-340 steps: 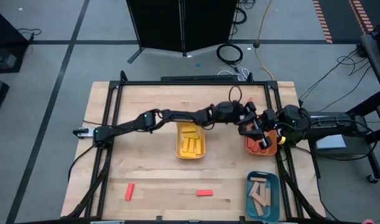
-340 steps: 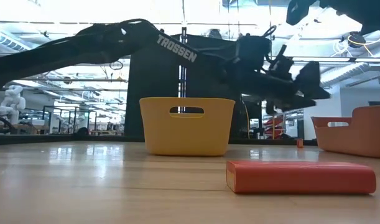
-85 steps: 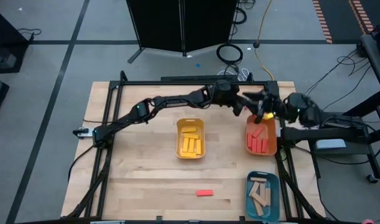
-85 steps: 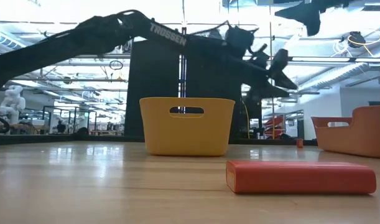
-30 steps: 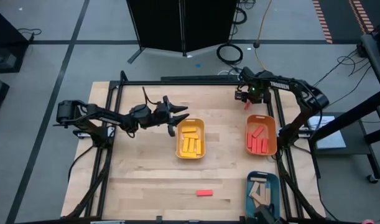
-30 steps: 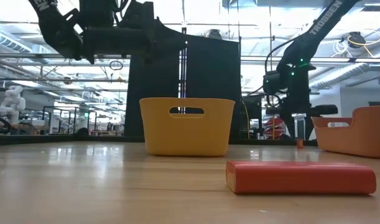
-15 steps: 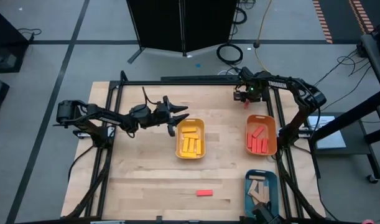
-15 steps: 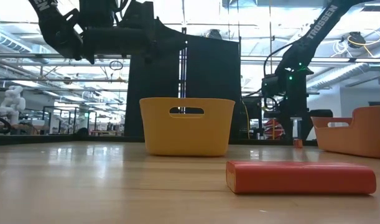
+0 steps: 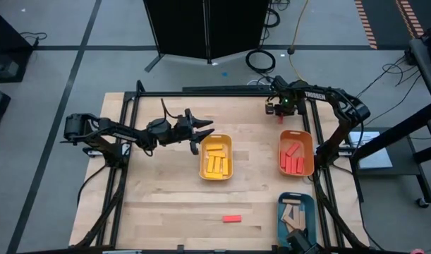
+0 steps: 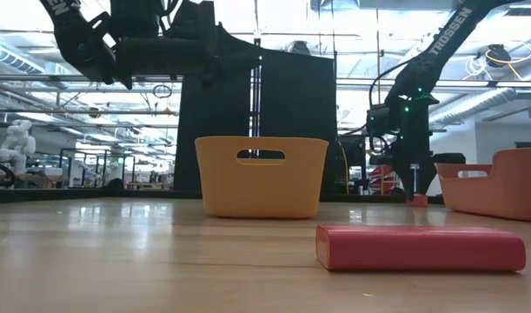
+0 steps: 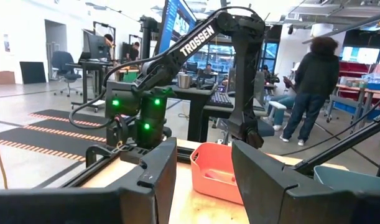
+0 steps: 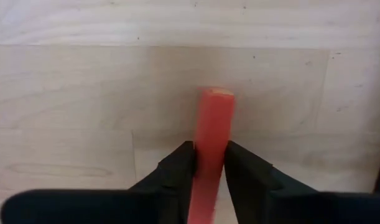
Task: Sort blocks
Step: Put the orange wooden block into the orange bin
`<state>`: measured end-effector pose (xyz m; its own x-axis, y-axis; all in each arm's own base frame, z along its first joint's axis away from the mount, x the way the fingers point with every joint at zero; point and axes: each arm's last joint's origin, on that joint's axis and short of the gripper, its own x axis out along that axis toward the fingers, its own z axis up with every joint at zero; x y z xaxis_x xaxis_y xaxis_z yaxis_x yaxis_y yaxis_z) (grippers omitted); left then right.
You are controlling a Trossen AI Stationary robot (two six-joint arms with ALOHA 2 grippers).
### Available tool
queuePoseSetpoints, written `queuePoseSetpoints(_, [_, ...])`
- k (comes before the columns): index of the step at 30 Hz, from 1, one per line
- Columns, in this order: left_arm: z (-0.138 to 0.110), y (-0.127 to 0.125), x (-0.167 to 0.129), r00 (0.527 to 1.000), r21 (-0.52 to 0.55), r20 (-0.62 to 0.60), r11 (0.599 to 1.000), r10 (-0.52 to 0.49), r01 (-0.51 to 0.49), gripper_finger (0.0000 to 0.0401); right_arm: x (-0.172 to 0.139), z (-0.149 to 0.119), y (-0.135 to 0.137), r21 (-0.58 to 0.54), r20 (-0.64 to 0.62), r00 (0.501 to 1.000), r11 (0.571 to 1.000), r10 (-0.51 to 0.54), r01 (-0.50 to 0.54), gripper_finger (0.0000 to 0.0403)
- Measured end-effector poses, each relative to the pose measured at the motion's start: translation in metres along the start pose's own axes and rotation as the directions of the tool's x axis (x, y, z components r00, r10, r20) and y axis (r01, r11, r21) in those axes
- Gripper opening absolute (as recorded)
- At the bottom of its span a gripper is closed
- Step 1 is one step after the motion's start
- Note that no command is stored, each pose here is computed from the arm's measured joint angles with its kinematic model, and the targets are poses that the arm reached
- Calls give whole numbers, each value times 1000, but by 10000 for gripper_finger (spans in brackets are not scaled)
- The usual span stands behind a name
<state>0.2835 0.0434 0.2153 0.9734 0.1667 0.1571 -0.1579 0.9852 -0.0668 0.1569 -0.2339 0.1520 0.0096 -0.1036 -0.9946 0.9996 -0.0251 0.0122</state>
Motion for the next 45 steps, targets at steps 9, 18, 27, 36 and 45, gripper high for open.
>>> queuePoseSetpoints(9, [0,0,0,1000,0,0,1000,0,0,150,-1,0,0,-37,-3,1000,999,19,-19,23])
queuePoseSetpoints(18, [4,-1,1,999,-47,37,999,-14,15,150,-42,7,13,-92,25,987,983,160,-157,35])
queuePoseSetpoints(27, [8,-2,10,999,-207,39,978,-19,26,150,-124,-13,48,-365,74,873,828,482,-426,36])
queuePoseSetpoints(36, [-9,-1,32,997,-317,72,947,-30,52,150,-188,-87,67,-629,95,609,522,787,-577,35])
queuePoseSetpoints(45, [-22,-13,69,977,-325,104,922,-188,212,150,-207,-137,88,-728,-15,382,252,924,-638,37])
